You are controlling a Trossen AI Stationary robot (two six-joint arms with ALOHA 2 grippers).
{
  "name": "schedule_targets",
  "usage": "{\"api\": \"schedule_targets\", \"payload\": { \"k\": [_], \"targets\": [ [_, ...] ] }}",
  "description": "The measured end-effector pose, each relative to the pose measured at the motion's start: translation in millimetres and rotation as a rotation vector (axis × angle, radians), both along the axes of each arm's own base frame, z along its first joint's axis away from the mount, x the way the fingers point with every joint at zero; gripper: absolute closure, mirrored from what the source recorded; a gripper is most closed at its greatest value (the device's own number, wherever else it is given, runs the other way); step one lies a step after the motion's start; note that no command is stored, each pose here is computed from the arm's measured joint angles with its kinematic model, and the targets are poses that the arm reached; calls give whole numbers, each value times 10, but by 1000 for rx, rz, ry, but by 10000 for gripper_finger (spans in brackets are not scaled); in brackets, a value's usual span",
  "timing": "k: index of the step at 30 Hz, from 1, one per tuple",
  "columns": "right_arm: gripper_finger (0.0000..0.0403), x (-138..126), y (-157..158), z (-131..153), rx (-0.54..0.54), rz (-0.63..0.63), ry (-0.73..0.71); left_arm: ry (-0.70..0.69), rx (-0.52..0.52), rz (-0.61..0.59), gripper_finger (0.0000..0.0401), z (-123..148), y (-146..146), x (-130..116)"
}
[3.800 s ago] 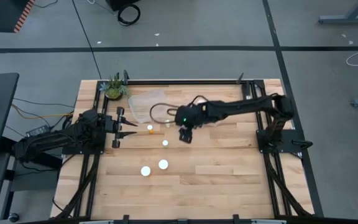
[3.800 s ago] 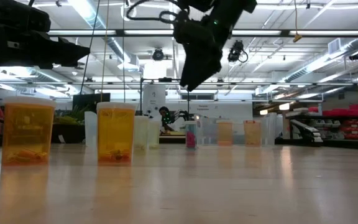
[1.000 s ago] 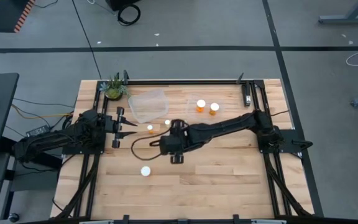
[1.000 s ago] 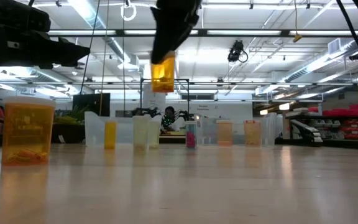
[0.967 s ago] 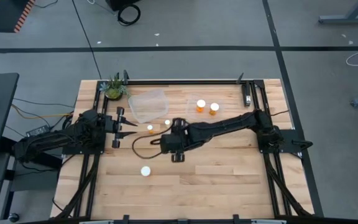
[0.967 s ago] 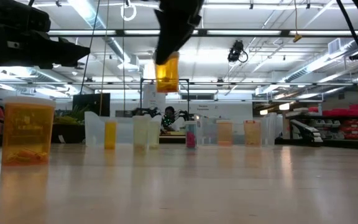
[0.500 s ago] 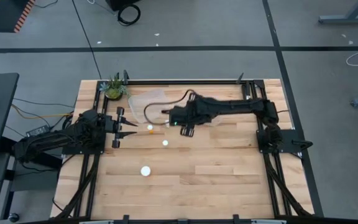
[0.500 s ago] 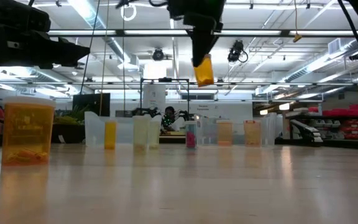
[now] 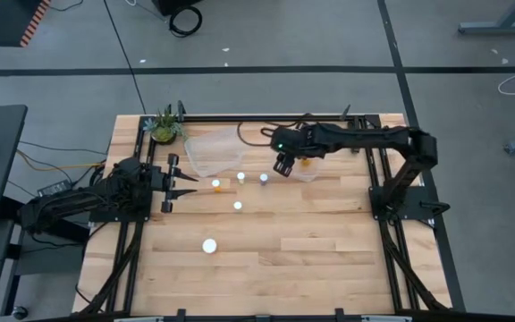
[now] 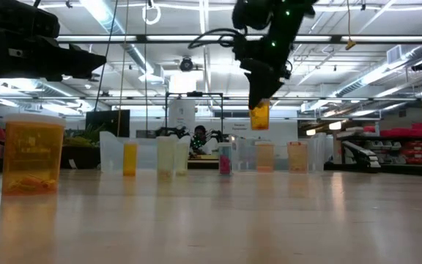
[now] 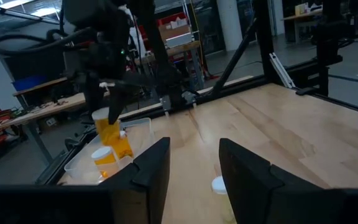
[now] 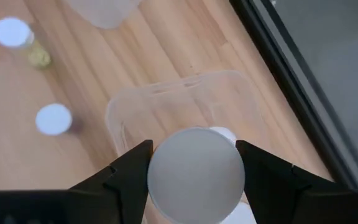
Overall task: Pick and place medicine bottles into bin by pill shape (circle, oval)
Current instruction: Put the orange pill bottle into the right bin
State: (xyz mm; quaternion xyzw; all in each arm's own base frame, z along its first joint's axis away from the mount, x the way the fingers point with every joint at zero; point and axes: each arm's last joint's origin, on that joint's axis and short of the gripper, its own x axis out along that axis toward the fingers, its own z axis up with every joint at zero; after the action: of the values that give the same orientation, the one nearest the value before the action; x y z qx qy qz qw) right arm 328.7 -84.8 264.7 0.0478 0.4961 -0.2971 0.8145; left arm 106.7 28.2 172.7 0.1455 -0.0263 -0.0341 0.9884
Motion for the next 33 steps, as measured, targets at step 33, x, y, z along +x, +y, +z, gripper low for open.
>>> {"api": "schedule_targets", "payload": {
  "k": [33],
  "targets": [
    [173,-155,-161,-527,88,32,-116,0,0,0,262,0,0,0]
  ]
}}
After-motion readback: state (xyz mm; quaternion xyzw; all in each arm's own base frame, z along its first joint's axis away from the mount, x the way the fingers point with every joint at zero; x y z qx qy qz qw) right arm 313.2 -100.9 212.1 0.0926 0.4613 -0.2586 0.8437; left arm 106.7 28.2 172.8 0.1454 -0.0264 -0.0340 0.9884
